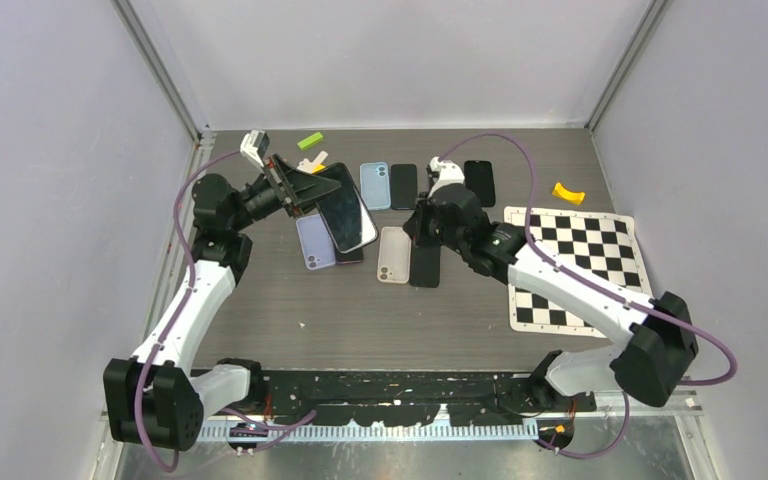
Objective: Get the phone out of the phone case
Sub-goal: Remove the phone case from the phone.
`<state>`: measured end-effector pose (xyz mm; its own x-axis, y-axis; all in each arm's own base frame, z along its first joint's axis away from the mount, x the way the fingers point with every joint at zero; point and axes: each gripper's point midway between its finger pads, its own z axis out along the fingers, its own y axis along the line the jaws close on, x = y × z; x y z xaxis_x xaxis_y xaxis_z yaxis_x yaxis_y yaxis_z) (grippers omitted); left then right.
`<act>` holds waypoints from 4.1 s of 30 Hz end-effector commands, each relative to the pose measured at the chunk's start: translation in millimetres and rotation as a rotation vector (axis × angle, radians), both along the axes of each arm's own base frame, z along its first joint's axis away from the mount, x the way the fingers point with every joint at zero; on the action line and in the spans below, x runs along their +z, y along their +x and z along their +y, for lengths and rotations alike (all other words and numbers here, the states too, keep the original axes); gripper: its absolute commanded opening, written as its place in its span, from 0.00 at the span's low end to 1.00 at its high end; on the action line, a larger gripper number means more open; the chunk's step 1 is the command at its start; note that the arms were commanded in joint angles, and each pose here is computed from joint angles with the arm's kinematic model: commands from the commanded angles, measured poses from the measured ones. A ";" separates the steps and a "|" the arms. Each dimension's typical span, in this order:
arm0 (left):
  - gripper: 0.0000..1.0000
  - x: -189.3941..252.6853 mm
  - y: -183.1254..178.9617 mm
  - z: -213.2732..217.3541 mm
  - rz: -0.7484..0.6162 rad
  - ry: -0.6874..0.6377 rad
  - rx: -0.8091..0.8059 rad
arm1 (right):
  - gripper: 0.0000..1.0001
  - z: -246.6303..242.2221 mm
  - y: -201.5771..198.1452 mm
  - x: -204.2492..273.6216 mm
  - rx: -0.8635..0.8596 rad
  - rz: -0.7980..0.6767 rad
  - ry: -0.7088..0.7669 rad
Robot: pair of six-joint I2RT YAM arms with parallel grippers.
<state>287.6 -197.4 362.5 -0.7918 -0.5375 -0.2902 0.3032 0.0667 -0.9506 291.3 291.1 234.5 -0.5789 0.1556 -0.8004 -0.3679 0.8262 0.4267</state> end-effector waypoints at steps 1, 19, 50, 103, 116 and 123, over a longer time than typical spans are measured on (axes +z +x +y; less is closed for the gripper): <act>0.00 50.3 -32.9 -4.4 -0.133 -0.064 -0.107 | 0.01 -38.8 5.4 -40.2 -0.117 0.045 -0.201; 0.00 19.1 -3.3 2.7 0.034 -0.133 0.019 | 0.55 23.4 -109.1 111.5 0.537 -0.283 0.547; 0.00 2.3 7.2 8.4 0.175 -0.254 0.053 | 0.44 56.9 -46.6 72.2 0.325 -0.112 0.661; 0.87 -34.9 -20.7 -30.0 -0.188 0.110 -0.032 | 0.00 37.6 -48.8 153.6 0.268 -0.136 0.986; 1.00 -59.3 -26.1 -33.0 -0.283 0.029 -0.070 | 0.01 16.9 -39.3 159.4 0.148 -0.047 1.066; 0.98 -56.0 -31.2 -36.0 -0.314 0.009 -0.119 | 0.01 17.4 -40.5 164.4 0.159 -0.025 1.085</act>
